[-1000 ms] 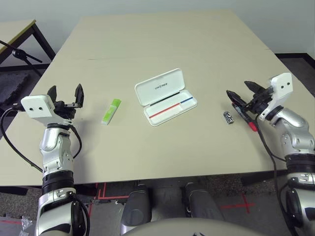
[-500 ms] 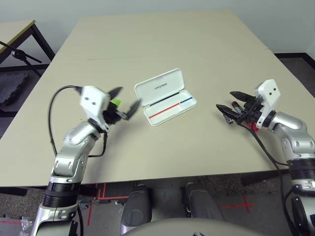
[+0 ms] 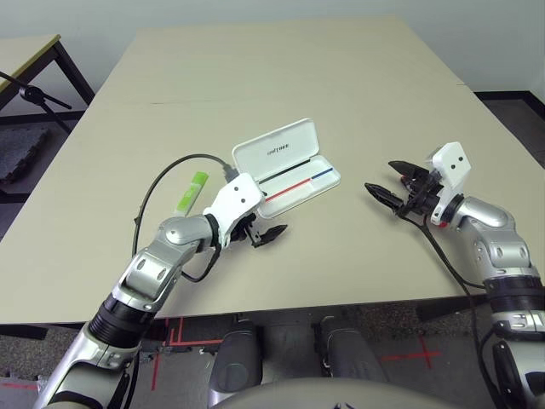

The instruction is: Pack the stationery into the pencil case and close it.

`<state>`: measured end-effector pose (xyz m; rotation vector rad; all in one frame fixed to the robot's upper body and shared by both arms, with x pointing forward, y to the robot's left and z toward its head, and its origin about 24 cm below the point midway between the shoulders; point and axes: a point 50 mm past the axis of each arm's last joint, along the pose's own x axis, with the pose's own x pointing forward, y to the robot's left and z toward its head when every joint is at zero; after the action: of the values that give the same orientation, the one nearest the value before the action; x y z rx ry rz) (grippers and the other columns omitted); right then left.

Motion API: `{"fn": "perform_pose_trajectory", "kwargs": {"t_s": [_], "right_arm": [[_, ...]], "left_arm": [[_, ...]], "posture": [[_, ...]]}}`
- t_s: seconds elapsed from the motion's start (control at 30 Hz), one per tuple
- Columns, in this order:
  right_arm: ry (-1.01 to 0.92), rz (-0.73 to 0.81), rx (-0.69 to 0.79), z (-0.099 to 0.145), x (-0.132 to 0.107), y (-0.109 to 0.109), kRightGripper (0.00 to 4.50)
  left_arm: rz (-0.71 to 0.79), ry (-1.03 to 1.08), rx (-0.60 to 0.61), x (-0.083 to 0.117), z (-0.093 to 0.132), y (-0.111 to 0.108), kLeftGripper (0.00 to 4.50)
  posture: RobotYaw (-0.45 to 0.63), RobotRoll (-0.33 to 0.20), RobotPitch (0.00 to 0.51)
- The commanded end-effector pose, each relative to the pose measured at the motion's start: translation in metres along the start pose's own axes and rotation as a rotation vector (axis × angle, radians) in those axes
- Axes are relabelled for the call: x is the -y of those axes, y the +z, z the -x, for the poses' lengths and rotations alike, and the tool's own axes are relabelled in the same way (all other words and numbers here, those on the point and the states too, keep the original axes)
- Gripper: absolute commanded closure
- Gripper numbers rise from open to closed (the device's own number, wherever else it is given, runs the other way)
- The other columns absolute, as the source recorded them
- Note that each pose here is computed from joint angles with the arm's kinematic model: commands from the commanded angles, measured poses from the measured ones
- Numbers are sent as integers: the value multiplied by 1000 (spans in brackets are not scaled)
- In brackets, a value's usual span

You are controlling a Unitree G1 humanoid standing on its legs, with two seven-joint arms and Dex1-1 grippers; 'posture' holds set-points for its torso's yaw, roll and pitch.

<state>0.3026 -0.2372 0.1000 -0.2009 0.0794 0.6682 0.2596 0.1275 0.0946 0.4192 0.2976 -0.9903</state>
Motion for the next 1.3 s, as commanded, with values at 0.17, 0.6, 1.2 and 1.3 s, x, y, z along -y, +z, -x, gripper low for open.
{"fn": "perform_pose_trajectory", "kwargs": {"t_s": [0.17, 0.6, 1.2, 1.3], "right_arm": [[-8, 15, 15, 0, -3, 4, 0], [-56, 23, 28, 8, -2, 5, 0], [-40, 4, 10, 8, -6, -4, 0], [-33, -1, 7, 6, -7, -6, 0]], "left_arm": [[29, -32, -76, -6, -13, -12, 12], [39, -62, -129, -18, -17, -20, 3182], [-253, -254, -129, -12, 21, 4, 4445], [-294, -287, -132, -10, 28, 1, 4445]], "posture": [[-73, 0, 82], [-116, 0, 76], [-94, 0, 86], [-88, 0, 90]]}}
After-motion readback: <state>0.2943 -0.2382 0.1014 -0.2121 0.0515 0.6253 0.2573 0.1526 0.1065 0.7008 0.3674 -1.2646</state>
